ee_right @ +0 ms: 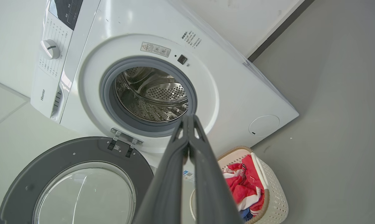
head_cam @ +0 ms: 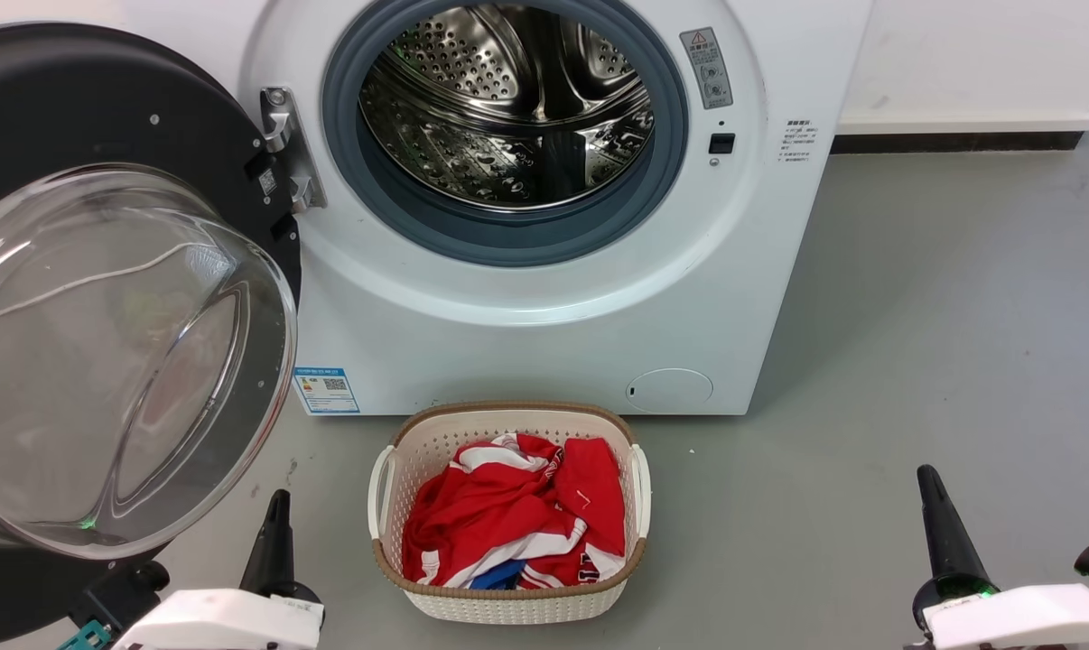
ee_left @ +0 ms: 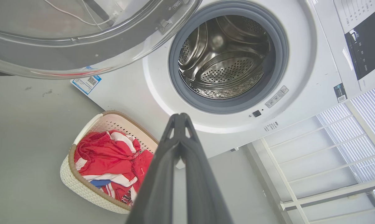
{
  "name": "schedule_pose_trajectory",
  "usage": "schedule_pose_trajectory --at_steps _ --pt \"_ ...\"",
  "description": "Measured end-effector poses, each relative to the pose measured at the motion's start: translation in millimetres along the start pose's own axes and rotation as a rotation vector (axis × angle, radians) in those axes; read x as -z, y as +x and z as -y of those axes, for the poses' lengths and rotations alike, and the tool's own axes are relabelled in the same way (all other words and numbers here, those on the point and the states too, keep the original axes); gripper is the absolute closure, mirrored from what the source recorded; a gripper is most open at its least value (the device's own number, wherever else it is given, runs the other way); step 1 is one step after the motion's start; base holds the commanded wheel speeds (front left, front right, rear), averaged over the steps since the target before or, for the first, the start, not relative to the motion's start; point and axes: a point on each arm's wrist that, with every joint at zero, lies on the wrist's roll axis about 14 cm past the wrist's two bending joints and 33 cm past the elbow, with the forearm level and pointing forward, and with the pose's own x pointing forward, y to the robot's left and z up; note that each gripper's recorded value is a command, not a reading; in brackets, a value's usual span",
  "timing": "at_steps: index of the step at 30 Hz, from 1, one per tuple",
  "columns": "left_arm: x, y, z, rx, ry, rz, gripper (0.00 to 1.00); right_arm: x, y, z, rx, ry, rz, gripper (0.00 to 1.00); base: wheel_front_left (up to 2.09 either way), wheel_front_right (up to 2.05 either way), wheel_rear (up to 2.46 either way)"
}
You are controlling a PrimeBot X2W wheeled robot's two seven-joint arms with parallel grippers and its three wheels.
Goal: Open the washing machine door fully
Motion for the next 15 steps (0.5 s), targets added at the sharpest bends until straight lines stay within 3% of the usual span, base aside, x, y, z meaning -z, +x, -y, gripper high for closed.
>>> schedule_pose_trajectory --at_steps 15 --pt "-1.2 6.3 2.8 0.01 -0.179 -0.014 1.0 -1.3 9.2 1.2 0.012 0.169 -0.009 1.0 0.0 0.0 0.0"
